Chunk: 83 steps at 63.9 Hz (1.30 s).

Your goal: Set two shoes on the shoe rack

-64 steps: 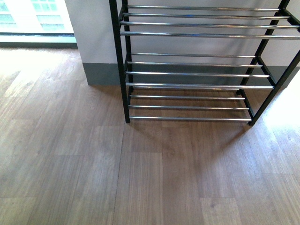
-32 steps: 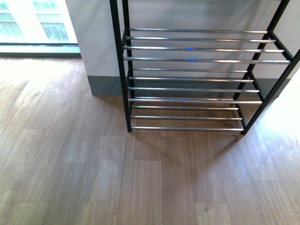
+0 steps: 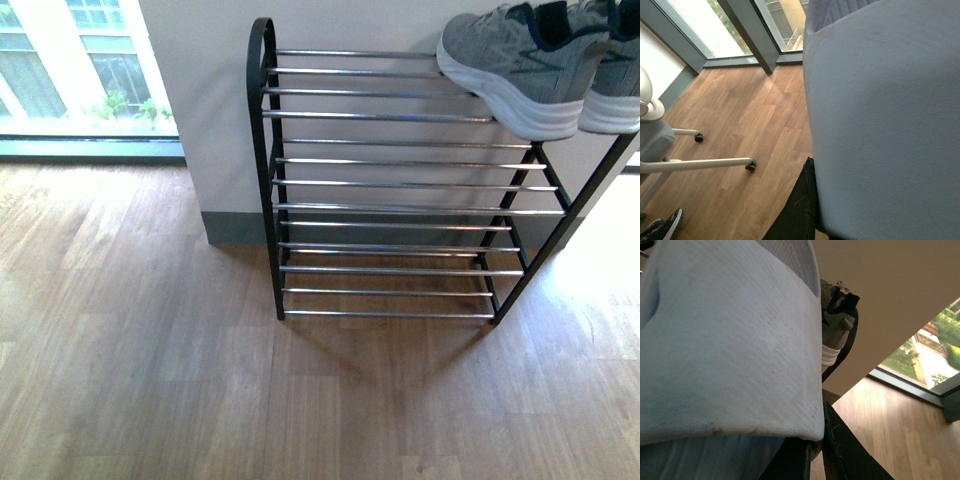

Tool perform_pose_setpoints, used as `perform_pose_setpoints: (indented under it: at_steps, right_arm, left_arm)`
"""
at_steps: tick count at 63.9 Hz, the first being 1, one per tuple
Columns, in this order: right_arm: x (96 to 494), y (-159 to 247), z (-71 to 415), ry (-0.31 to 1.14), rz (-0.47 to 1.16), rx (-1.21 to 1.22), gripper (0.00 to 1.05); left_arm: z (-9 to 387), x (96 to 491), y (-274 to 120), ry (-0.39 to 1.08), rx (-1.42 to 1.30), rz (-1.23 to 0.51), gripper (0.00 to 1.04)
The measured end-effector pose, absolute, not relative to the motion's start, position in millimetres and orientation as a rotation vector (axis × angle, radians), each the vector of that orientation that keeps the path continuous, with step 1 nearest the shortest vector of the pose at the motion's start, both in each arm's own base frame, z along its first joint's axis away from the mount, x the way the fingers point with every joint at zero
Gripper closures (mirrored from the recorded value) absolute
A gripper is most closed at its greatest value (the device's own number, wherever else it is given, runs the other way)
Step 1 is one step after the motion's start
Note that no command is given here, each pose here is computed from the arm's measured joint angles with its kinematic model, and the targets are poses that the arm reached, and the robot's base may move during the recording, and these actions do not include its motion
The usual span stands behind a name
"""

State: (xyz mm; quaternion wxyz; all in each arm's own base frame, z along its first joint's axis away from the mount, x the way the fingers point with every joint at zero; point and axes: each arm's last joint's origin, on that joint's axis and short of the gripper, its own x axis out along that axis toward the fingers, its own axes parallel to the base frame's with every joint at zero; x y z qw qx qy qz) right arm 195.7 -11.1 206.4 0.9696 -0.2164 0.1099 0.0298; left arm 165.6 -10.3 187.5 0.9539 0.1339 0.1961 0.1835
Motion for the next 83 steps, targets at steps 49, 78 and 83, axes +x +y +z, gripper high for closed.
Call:
perform_pose_setpoints:
  at_steps: [49, 78, 83]
  right_arm:
    - [195.7, -11.0, 207.0, 0.219, 0.061, -0.437, 1.03]
    - [196.1, -10.4, 206.3, 0.220, 0.072, -0.436, 1.03]
    - [196.9, -10.4, 207.5, 0.174, 0.131, -0.375, 1.03]
  left_arm:
    - [187.8, 165.6, -10.2, 0.397, 0.272, 0.375, 1.03]
    - [187.2, 165.8, -10.2, 0.400, 0.273, 0.374, 1.03]
    - [187.4, 165.7, -10.2, 0.399, 0.273, 0.375, 1.03]
